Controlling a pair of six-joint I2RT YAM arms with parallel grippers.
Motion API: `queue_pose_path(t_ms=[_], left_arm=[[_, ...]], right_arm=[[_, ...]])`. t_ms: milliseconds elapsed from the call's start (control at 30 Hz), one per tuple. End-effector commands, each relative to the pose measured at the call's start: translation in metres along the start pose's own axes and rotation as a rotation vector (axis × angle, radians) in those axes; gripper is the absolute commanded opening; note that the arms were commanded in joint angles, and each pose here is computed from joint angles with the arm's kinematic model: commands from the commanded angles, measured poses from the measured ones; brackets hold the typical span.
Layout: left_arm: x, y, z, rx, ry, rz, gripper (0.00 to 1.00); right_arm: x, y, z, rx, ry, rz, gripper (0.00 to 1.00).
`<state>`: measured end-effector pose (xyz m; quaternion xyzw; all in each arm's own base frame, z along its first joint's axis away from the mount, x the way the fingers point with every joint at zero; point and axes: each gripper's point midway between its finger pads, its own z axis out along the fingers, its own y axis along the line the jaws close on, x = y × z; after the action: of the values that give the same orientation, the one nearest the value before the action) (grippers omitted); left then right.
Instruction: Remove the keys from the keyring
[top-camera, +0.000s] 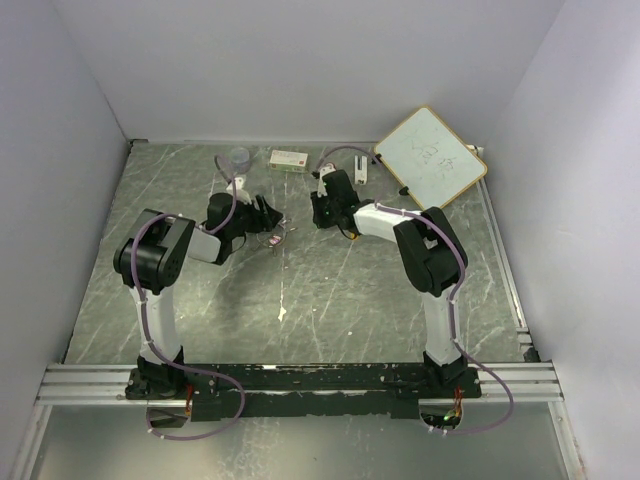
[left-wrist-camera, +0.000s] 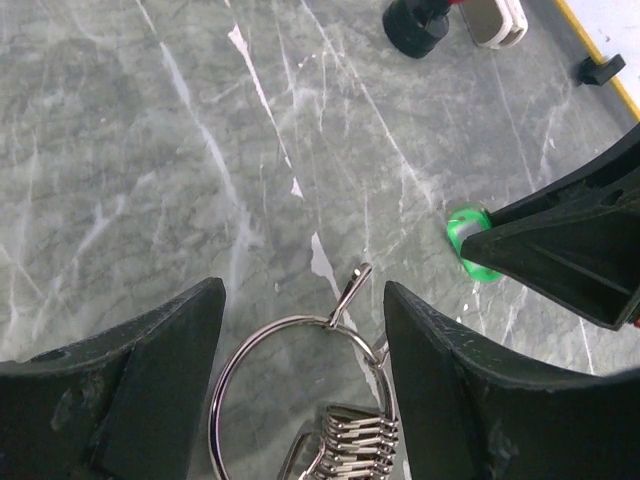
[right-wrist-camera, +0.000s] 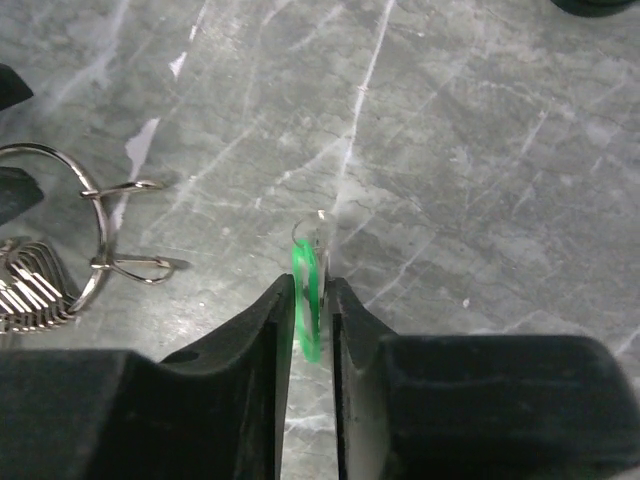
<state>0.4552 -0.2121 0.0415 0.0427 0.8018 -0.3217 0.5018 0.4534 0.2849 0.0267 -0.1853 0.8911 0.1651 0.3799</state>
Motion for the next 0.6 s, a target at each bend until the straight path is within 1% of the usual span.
queue_pose_path(t_ms=[0,67,100,133,200,233,333,400,433,533,567], left_arm=[[-0.013,0.004,-0.008,-0.029,-0.036,-0.003,0.76],[-0.016,0.002,-0.011,-0.025,-0.042,0.002,0.8],[-0.019,0.001,-0.013,-0.023,-0.048,0.005,0.84],[-0.022,-0.001,-0.015,-0.021,-0.056,0.01,0.85],[-0.028,-0.003,-0.02,-0.023,-0.073,0.026,0.96],[-0.032,-0.004,-0.022,-0.025,-0.082,0.035,0.97],[-0.042,-0.007,-0.028,-0.035,-0.095,0.062,1.0],[-0.052,-0.012,-0.035,-0.038,-0.12,0.08,1.0],[-0.056,-0.014,-0.039,-0.039,-0.131,0.091,1.0],[-0.069,-0.018,-0.05,-0.052,-0.16,0.118,1.0],[-0.071,-0.016,-0.053,-0.07,-0.158,0.154,1.0]], right_arm=[[0.002,-0.014,0.0,0.05,-0.001,-0.002,0.25],[0.002,-0.016,0.0,0.055,0.001,-0.005,0.36],[0.001,-0.016,0.0,0.058,0.0,-0.007,0.39],[0.001,-0.017,-0.001,0.061,-0.001,-0.009,0.41],[-0.003,-0.017,-0.003,0.064,-0.013,-0.011,0.47],[-0.006,-0.017,-0.005,0.066,-0.021,-0.013,0.49],[-0.018,-0.017,-0.012,0.072,-0.048,-0.022,0.49],[-0.029,-0.017,-0.021,0.079,-0.077,-0.028,0.49],[-0.042,-0.015,-0.032,0.079,-0.113,-0.031,0.5],[-0.058,-0.016,-0.054,0.101,-0.178,-0.031,0.5],[-0.063,-0.017,-0.062,0.107,-0.199,-0.029,0.5]])
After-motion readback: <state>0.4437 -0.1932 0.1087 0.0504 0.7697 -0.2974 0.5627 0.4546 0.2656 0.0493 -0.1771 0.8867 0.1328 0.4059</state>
